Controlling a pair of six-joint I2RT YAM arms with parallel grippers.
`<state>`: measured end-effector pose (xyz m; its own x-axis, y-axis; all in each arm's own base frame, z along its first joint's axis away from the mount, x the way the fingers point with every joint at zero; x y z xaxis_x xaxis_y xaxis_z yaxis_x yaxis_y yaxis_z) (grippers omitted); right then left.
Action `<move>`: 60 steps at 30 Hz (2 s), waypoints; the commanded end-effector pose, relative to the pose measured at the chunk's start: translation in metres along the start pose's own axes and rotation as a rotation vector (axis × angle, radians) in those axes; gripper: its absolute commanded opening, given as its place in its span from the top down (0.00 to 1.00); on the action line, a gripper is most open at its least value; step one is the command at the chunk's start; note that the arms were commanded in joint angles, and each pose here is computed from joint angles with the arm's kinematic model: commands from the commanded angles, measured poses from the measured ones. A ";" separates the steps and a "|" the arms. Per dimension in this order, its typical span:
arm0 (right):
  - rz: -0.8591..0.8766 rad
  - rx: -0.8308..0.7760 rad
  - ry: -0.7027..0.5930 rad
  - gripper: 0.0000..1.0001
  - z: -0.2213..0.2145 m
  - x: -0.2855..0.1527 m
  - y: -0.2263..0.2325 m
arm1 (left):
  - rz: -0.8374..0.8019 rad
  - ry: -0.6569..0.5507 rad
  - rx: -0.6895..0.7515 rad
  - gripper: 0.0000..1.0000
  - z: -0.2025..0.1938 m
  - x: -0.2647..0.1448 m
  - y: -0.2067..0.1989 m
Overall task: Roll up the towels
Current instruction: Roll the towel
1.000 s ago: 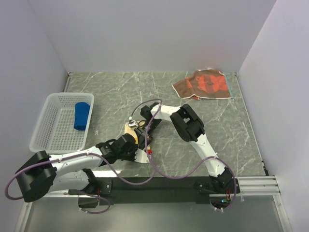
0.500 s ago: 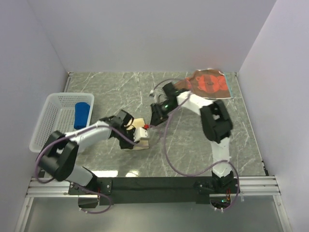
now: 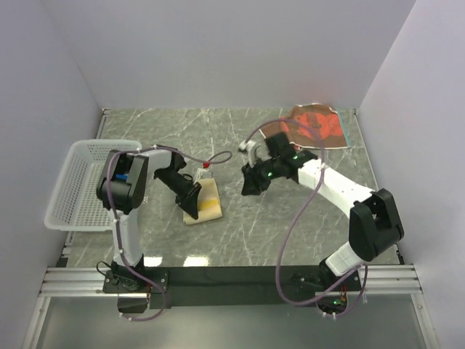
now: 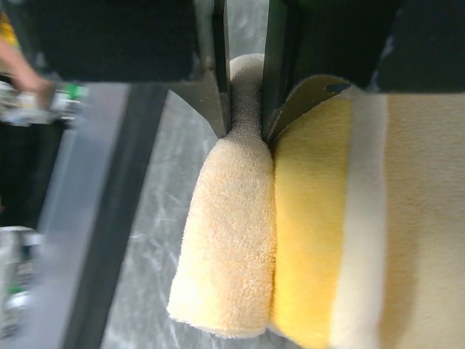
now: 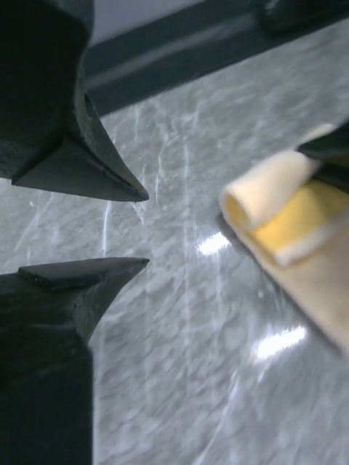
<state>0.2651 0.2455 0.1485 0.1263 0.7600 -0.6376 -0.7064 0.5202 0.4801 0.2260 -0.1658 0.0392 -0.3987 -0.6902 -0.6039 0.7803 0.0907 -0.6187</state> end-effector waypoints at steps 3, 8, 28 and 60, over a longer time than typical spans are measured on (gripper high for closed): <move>-0.080 -0.441 0.005 0.51 -0.003 0.032 0.045 | -0.020 0.130 -0.040 0.99 -0.025 -0.005 0.036; -0.150 -0.684 0.057 0.48 -0.003 0.097 0.074 | -0.058 0.157 -0.073 0.99 -0.028 -0.002 0.044; -0.143 -0.692 0.374 1.00 -0.085 0.170 0.049 | 0.044 0.050 -0.039 0.63 -0.009 -0.028 0.054; 0.361 0.462 0.807 1.00 -0.112 0.179 0.015 | 0.791 0.028 0.858 0.26 0.017 -0.050 -0.066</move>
<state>0.2052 0.3731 0.0350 -0.6636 0.6326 -0.3994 -0.2008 0.3637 0.9096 0.1774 -0.1329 0.1114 0.2091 -0.6514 -0.7294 0.9481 -0.0476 0.3143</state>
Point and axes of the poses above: each gripper's point midway between its finger pads, its own x axis out along the fingers, its own y axis along the line the jaws close on, z = x × y, the point moved 2 cm from there along -x, back along the fingers, and after that the axes turned 11 degrees about x, right-handed, at the moved point
